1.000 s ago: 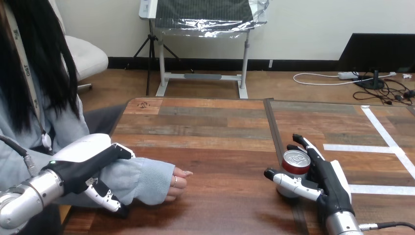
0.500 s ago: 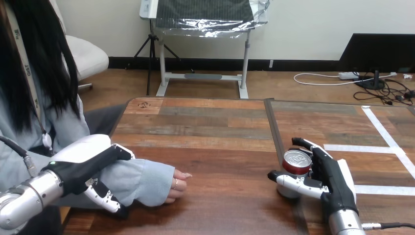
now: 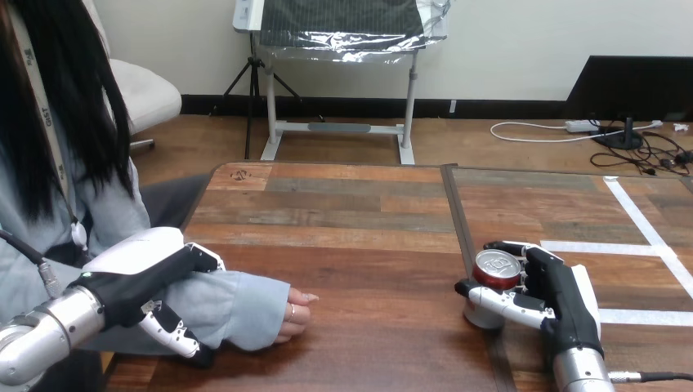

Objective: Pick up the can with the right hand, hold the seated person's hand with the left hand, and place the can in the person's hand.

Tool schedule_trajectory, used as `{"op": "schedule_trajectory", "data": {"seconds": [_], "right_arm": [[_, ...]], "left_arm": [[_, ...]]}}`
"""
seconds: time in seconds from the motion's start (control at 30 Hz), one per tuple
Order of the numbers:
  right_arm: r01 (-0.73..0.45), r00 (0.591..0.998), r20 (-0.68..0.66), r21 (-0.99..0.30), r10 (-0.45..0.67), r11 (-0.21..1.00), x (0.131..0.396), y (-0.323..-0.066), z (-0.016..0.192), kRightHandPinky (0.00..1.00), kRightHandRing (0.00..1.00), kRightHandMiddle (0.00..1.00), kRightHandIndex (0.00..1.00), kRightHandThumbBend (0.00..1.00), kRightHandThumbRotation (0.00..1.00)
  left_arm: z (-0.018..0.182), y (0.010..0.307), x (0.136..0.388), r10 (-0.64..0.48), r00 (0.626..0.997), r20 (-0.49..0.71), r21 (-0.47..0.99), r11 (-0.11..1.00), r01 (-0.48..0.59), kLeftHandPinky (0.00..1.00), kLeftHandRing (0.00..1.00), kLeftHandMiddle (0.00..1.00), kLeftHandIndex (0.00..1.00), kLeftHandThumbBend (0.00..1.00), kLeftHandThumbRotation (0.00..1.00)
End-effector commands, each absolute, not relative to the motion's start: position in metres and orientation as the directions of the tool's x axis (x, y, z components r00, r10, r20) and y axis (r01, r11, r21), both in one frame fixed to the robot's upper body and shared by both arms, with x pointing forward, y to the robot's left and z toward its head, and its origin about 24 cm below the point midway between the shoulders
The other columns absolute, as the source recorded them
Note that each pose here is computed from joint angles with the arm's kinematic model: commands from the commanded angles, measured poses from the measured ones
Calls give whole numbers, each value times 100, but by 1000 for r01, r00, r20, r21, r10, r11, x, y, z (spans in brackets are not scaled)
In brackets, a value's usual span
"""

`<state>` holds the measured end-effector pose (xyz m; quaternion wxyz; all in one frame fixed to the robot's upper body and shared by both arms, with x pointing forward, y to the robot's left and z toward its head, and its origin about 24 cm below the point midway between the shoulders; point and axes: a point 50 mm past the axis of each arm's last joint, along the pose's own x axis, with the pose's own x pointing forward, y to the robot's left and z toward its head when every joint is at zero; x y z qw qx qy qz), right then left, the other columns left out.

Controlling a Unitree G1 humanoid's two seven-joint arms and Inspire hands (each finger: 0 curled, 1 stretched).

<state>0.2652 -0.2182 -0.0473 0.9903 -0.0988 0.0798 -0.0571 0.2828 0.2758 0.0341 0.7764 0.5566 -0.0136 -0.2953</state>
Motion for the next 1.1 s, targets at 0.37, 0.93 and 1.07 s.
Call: {"op": "schedule_trajectory", "data": {"seconds": [0.37,0.93,1.07], "right_arm": [[79,988,-112,-196,-102,977,276,-217,-37,37,42,48,50,78,0],[68,995,-53,-188,-79,980,284,-215,-26,36,41,48,50,78,0],[64,997,-41,-176,-72,982,286,-214,-23,36,41,48,50,77,0]], "left_arm": [[64,268,302,-516,837,-182,914,225,338,44,47,51,52,99,0],[64,268,302,-515,838,-179,914,227,335,44,46,50,52,99,0],[64,268,302,-517,837,-179,915,226,335,44,46,50,52,99,0]]}}
